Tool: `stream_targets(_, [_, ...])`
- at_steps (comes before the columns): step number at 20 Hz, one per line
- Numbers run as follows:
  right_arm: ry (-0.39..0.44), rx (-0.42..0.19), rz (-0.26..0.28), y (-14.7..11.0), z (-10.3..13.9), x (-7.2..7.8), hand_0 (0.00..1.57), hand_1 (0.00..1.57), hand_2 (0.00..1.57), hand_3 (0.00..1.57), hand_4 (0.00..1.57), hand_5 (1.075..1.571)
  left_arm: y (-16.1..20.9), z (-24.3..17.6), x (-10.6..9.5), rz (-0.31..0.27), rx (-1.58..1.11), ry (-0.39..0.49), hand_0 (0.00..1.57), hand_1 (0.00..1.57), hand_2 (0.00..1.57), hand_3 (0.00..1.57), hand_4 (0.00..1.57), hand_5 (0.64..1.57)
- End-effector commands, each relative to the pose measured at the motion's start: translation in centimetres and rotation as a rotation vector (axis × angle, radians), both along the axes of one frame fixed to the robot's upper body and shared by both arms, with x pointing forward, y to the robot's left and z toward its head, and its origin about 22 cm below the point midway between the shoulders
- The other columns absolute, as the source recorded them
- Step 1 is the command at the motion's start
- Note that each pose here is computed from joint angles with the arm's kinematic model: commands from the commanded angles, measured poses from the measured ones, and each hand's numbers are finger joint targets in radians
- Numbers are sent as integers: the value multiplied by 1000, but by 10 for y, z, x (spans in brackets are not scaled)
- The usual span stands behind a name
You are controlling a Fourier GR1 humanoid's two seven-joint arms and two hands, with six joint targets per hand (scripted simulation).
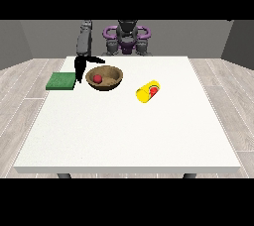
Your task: Pick the cup and pour the ball into the bowl, then pick the bowl and place it on the pad
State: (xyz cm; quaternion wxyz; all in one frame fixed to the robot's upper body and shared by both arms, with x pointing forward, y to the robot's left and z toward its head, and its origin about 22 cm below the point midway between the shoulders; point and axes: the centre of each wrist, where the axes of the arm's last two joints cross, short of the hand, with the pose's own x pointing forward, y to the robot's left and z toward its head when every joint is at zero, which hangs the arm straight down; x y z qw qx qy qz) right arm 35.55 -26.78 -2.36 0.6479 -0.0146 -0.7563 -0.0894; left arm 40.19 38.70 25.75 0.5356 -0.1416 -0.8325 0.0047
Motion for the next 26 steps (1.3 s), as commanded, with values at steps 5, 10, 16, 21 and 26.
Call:
stream_targets(5, [-44, 66, -27, -28, -17, -2, 0, 0, 0, 0, 0, 1569, -5, 23, -8, -65, -28, -91, 0, 0, 0, 0, 106, 1568])
stream_targets(10, [-19, 73, -49, -7, -33, -1, 0, 0, 0, 0, 0, 1568, -22, 44, -10, -91, -12, -71, 0, 0, 0, 0, 54, 1568])
stream_targets(16, [-35, 154, -42, -26, -27, 3, 0, 0, 0, 0, 148, 1571, -8, 57, -23, -58, -9, -142, 0, 0, 0, 0, 0, 1569])
stream_targets(21, [188, 97, -94, -17, -58, -19, 1571, 1571, 1571, 547, 983, 1552, -15, 74, -21, -104, -22, -152, 0, 0, 0, 0, 0, 1571])
stream_targets(26, [198, 52, -151, -51, -41, -15, 1571, 1571, 1571, 1571, 1025, 1571, -2, 71, -24, -96, -42, -144, 0, 0, 0, 0, 0, 1571])
